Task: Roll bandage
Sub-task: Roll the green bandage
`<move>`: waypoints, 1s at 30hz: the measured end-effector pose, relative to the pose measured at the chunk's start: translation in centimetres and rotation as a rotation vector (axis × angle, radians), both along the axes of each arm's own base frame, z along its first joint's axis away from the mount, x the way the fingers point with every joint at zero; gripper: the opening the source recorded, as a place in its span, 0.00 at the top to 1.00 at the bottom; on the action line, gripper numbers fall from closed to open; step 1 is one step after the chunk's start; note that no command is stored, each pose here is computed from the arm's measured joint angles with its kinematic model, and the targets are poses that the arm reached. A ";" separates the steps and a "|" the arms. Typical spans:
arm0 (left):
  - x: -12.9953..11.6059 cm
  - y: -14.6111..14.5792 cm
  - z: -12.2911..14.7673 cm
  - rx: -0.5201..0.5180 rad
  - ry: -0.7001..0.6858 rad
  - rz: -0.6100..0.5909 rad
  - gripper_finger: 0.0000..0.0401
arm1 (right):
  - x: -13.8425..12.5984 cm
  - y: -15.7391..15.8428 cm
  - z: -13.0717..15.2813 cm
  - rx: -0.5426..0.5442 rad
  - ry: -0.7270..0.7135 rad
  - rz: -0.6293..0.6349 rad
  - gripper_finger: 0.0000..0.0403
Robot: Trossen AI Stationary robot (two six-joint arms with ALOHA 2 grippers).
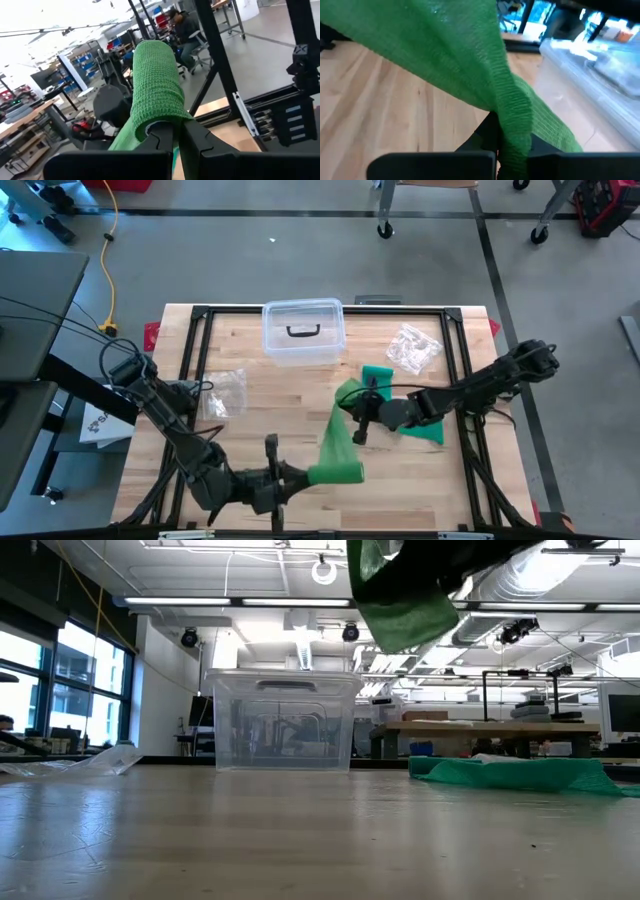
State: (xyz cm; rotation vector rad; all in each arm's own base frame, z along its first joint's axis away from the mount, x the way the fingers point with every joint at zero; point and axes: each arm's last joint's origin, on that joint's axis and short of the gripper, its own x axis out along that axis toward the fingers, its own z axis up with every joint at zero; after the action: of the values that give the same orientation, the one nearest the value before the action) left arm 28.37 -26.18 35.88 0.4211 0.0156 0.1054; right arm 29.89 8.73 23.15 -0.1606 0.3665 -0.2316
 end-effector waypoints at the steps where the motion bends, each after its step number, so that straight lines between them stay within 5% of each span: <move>1: 0.0 0.0 0.0 0.001 0.000 0.000 1.00 | 0.0 0.1 0.3 -0.008 -0.004 0.009 1.00; 7: -0.1 0.2 0.0 0.018 0.004 0.066 1.00 | -1.4 2.0 1.8 -0.013 0.010 0.097 0.94; 22: -0.1 0.2 -0.1 0.051 0.020 0.095 1.00 | -5.0 9.4 4.4 0.015 0.078 0.374 0.46; 30: -0.1 0.3 -0.3 0.052 0.029 0.097 1.00 | -7.6 11.5 9.9 -0.019 0.181 0.353 0.42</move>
State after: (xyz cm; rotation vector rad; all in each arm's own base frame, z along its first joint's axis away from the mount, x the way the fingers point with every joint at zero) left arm 28.29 -25.92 35.59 0.4738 0.0625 0.1958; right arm 22.29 20.25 33.05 -0.2627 0.5079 0.1286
